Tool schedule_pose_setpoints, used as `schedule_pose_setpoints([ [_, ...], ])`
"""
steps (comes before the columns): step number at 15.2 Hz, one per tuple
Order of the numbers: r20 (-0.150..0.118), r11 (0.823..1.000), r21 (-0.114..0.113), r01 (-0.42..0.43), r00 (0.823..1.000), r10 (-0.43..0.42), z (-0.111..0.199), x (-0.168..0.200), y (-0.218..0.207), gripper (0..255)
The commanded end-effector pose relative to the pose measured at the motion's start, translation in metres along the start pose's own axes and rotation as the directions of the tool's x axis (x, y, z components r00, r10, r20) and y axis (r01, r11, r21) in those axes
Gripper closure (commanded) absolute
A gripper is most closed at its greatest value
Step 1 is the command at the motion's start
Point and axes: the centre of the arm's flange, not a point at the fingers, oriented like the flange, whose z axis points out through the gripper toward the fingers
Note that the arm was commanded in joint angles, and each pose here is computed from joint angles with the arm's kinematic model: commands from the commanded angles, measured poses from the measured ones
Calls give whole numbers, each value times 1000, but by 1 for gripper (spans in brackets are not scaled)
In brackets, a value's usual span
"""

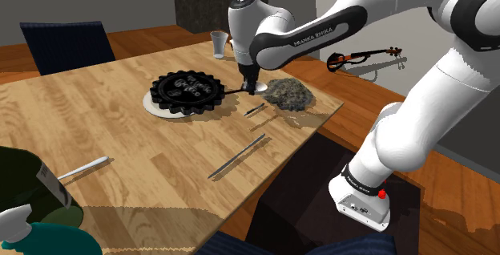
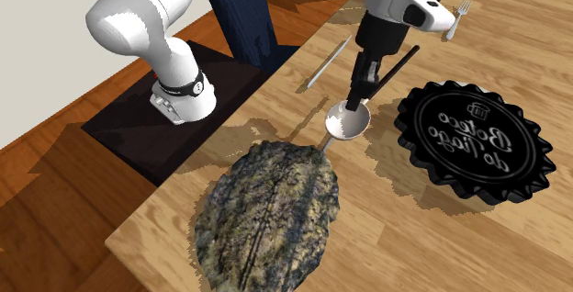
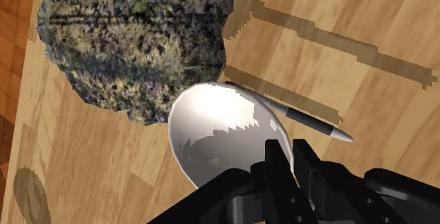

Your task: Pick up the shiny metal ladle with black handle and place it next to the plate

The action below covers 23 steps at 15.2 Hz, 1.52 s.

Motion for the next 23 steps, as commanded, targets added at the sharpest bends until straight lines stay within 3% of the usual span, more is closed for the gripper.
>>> schedule_pose_setpoints([
  [1, -1, 1000, 0, 0, 1000, 0, 10, 2, -3, 255],
  [10, -1, 1000, 0, 0, 1000, 0, 52, 6, -18, 255],
  [18, -1, 1000, 0, 0, 1000, 0, 52, 6, -18, 255],
  [19, -1, 1000, 0, 0, 1000, 0, 52, 6, -18, 0],
  [23, -1, 1000, 0, 0, 1000, 0, 52, 6, -18, 0],
])
